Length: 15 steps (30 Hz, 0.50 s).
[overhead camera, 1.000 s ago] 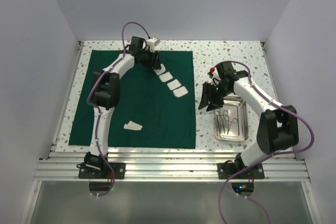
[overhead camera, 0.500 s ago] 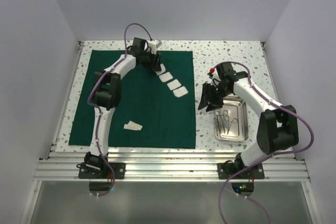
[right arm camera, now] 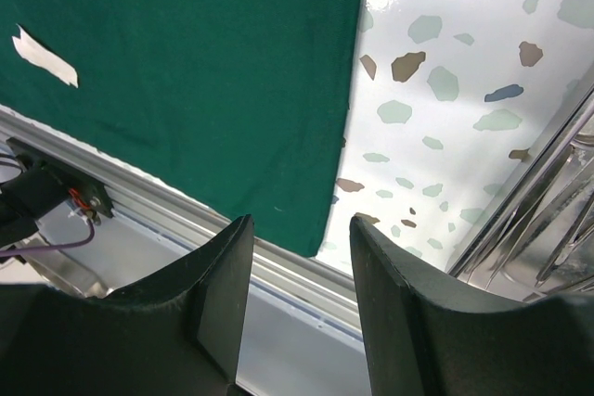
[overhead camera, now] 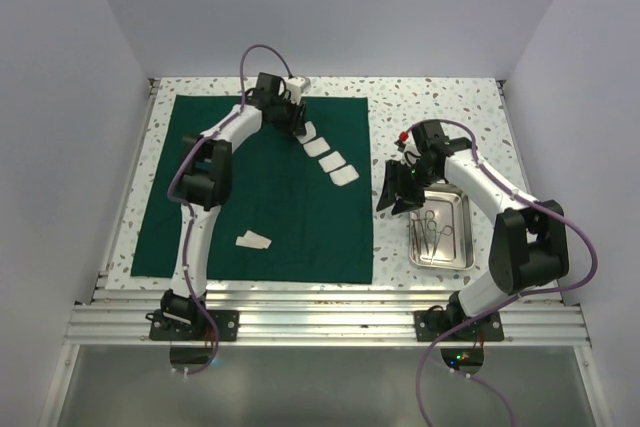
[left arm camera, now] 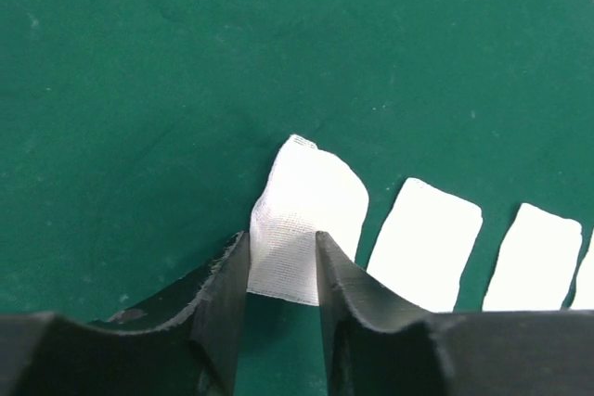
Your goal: Prepare the surgical pack
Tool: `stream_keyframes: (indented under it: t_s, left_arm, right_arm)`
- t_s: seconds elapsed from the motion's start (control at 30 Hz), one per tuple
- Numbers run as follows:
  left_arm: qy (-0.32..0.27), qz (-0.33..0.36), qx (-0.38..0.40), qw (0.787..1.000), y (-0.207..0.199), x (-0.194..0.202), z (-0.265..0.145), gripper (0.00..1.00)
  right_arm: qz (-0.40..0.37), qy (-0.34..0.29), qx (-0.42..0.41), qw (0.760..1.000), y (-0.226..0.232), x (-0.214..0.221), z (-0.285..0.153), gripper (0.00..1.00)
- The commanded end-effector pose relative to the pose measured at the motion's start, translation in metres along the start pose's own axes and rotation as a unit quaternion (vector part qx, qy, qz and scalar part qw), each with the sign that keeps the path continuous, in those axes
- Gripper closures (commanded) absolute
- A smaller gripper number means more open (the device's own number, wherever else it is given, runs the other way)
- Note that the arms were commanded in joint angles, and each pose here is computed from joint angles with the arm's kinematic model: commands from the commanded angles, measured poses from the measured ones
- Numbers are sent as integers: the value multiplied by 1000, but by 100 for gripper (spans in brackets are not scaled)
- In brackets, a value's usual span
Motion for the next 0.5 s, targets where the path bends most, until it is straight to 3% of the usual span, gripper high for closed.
stream_keyframes:
  t_s: [0.0, 0.27, 0.47]
  left_arm:
    - [39, 3, -17, 999, -1, 17, 0, 63]
    - [42, 8, -18, 999, 1, 17, -1, 68]
    - [45, 10, -11, 999, -1, 18, 0, 79]
  right_arm:
    - [1, -5, -13, 1000, 3, 1, -4, 50]
    - [0, -8, -13, 1000, 4, 1, -5, 50]
    - [-2, -12, -10, 1000, 4, 0, -6, 50]
Point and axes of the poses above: each gripper's point midway between its finger pads, its own z axis out along the fingers, its own y axis along the line the jaws close on, x = y × z, the point moved 5 cm from there along -z, back along the fingers, and after that the axes turned 7 degrees about z, right-handed, at the moved point
